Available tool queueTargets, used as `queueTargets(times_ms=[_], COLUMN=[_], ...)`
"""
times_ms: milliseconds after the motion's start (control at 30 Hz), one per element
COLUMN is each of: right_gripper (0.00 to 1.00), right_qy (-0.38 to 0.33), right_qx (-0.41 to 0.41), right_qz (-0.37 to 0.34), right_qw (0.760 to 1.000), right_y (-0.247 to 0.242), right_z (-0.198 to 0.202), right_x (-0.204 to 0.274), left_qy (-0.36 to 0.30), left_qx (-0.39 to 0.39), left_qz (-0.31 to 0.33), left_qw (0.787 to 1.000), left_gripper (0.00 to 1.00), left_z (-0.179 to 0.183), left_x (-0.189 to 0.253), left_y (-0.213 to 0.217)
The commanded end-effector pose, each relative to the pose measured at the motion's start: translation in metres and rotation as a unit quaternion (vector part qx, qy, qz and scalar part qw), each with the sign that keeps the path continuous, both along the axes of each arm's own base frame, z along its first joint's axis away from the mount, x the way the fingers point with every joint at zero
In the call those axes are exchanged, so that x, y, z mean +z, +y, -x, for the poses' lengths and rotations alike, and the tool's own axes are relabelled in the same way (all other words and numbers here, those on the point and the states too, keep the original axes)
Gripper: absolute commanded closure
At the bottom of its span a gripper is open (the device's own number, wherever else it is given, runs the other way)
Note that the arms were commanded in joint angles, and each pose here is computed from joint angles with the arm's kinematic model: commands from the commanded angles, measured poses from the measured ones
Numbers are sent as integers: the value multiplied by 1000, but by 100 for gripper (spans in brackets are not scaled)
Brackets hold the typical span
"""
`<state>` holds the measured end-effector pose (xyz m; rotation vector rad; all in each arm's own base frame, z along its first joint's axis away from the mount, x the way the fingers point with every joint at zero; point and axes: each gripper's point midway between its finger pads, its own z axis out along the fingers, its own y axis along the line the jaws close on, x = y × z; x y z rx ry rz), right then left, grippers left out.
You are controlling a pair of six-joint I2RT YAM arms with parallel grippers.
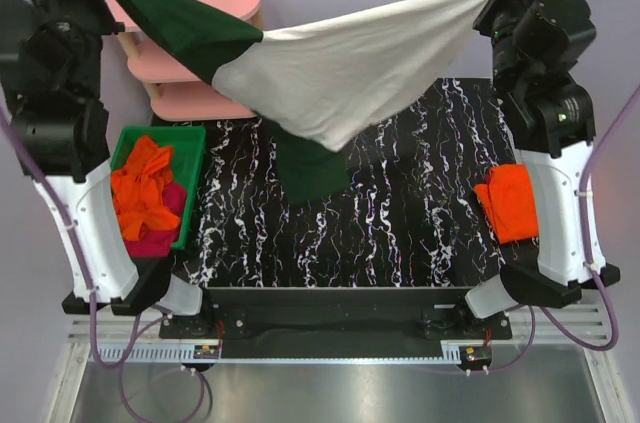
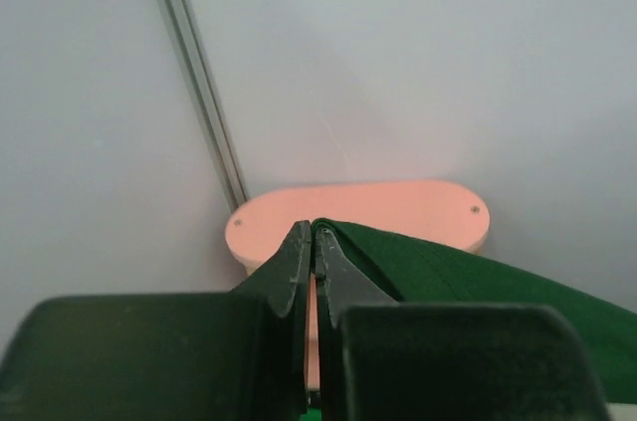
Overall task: Fold and stack the t-shirts
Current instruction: Flatten out the tshirt
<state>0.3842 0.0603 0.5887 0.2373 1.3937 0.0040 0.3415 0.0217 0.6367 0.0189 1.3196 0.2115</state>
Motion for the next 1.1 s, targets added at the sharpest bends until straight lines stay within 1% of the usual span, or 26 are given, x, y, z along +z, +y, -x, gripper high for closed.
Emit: queueTargets(times_ms=[0,100,167,200,233,267,300,333,367,400,433,533,600,667,700,767,800,900,1000,1067], right_gripper=[100,100,100,100,100,100,100,100,100,100,100,100,100,100,100,100,100,100,100,100], right_qy=[-44,-32,-24,-18,-12,-9,-6,-2,9,-3,-1,-10,-26,-44,-46,-59,-56,-55,-45,-29], right_qx=[4,5,6,6,5,3,-4,-8,-9,-13,-14,-12,-7,0,3,3,4,8,7,3], right_qz=[-10,-11,-8,-5,0,3,2,15,22,20,21,13,1,-8,-8,-13,-12,-12,-8,-3], right_qw=[999,999,1000,1000,1000,1000,1000,1000,1000,1000,1000,1000,1000,999,999,998,998,998,999,1000], right_y=[-9,-12,-15,-18,-21,-23,-31,-35,-36,-43,-45,-52,-53,-55,-53,-54,-52,-46,-40,-34], right_z=[22,32,39,49,54,59,72,78,79,95,100,118,127,137,135,138,133,124,110,93], right_x=[27,16,8,0,-6,-10,-18,-22,-33,-28,-31,-24,-10,6,10,21,21,24,19,9], left_qy=[-123,-117,-108,-102,-78,-91,-85,-65,-71,-72,-69,-98,-122,-134,-145,-150,-157,-153,-133,-99], left_qx=[31,23,15,10,6,1,0,-1,-1,0,0,-2,-6,-14,-17,-21,-21,-22,-22,-21], left_qz=[2,15,21,25,26,29,33,32,32,34,33,37,42,48,49,49,51,52,53,51], left_qw=[992,993,994,994,997,995,996,997,997,997,997,995,992,990,988,987,986,987,989,994], left_gripper=[100,100,100,100,100,100,100,100,100,100,100,100,100,100,100,100,100,100,100,100], left_z=[57,72,90,95,89,113,118,120,136,144,152,186,206,214,221,222,225,216,195,165], left_x=[64,57,43,37,17,19,13,-1,0,-2,-4,13,30,38,45,49,54,55,49,35], left_y=[12,10,8,7,5,4,4,3,4,4,5,5,4,2,2,0,1,0,0,-2])
